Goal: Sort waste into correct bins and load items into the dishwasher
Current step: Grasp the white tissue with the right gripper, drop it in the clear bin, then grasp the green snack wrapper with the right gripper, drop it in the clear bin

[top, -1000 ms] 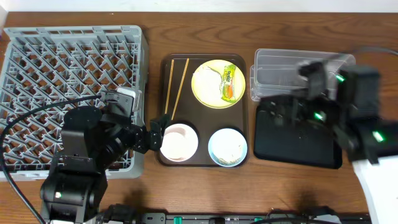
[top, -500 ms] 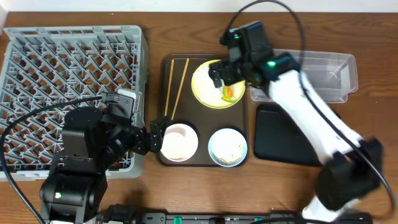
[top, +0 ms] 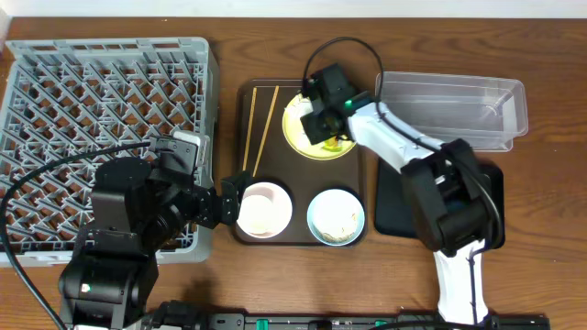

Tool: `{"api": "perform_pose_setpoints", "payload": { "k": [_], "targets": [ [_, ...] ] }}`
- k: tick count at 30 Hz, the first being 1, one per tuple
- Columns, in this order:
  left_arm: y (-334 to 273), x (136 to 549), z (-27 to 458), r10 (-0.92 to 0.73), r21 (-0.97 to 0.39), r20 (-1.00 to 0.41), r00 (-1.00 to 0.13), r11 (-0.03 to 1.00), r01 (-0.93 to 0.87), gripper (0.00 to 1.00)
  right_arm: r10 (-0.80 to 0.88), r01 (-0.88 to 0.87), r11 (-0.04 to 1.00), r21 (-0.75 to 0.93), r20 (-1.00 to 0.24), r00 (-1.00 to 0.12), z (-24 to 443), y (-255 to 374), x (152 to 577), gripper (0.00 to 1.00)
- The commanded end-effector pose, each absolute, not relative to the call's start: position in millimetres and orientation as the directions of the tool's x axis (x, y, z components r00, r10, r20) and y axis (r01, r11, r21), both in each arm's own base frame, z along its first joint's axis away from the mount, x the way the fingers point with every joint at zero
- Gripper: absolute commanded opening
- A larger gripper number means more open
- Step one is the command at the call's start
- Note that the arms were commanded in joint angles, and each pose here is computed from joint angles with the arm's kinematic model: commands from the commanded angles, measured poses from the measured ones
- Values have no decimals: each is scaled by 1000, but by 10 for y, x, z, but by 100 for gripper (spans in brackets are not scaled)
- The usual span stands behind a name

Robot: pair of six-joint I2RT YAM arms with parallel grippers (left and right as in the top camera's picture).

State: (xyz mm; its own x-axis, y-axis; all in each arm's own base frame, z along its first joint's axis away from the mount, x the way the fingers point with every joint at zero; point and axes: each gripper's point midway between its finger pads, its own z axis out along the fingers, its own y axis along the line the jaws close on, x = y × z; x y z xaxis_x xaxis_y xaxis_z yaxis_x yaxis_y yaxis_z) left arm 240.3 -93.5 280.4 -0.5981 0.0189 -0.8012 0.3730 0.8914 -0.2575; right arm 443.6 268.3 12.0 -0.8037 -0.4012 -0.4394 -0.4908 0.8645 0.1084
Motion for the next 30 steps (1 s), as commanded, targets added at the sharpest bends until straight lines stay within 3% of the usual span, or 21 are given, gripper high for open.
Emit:
{"api": "perform_pose_setpoints", "payload": {
  "k": [1, 6, 8, 12, 18, 22, 26, 28, 30],
  "targets": [
    [-934, 2399, 2870, 17, -254, -810, -586, 891, 376, 94, -440, -549, 832, 85, -502, -744, 442, 2803, 4465, 25],
    [-934, 2399, 2870, 16, -254, -810, -587, 891, 376, 94, -389, -530, 844, 82, -586, -711, 1092, 2683, 4507, 17],
    [-934, 2399, 2870, 16, -254, -810, -587, 891, 376, 94, -371, -522, 849, 81, -612, -698, 1329, 2605, 4503, 1],
    [-934, 2399, 2870, 16, -254, -810, -587, 891, 376, 94, -342, -482, 874, 57, -632, -696, 1687, 2375, 4438, 1],
    [-934, 2399, 2870, 17, -254, -810, -586, 891, 376, 94, -147, -242, 969, 44, -684, -714, 2343, 1562, 4405, 1],
    [-934, 2399, 2870, 16, -254, -810, -587, 891, 376, 94, -83, -129, 991, 27, -637, -766, 2341, 1032, 4313, 1],
    [-934, 2399, 2870, 16, -254, -810, -587, 891, 376, 94, -40, -39, 999, -12, -502, -864, 1893, 633, 4178, 1],
    [-934, 2399, 2870, 16, -254, -810, -587, 891, 376, 94, -22, -14, 1000, -22, -464, -886, 1703, 520, 4177, 7],
    [-934, 2399, 2870, 16, -254, -810, -587, 891, 376, 94, -9, -5, 1000, -12, -461, -887, 1627, 480, 4242, 29]
  ]
}}
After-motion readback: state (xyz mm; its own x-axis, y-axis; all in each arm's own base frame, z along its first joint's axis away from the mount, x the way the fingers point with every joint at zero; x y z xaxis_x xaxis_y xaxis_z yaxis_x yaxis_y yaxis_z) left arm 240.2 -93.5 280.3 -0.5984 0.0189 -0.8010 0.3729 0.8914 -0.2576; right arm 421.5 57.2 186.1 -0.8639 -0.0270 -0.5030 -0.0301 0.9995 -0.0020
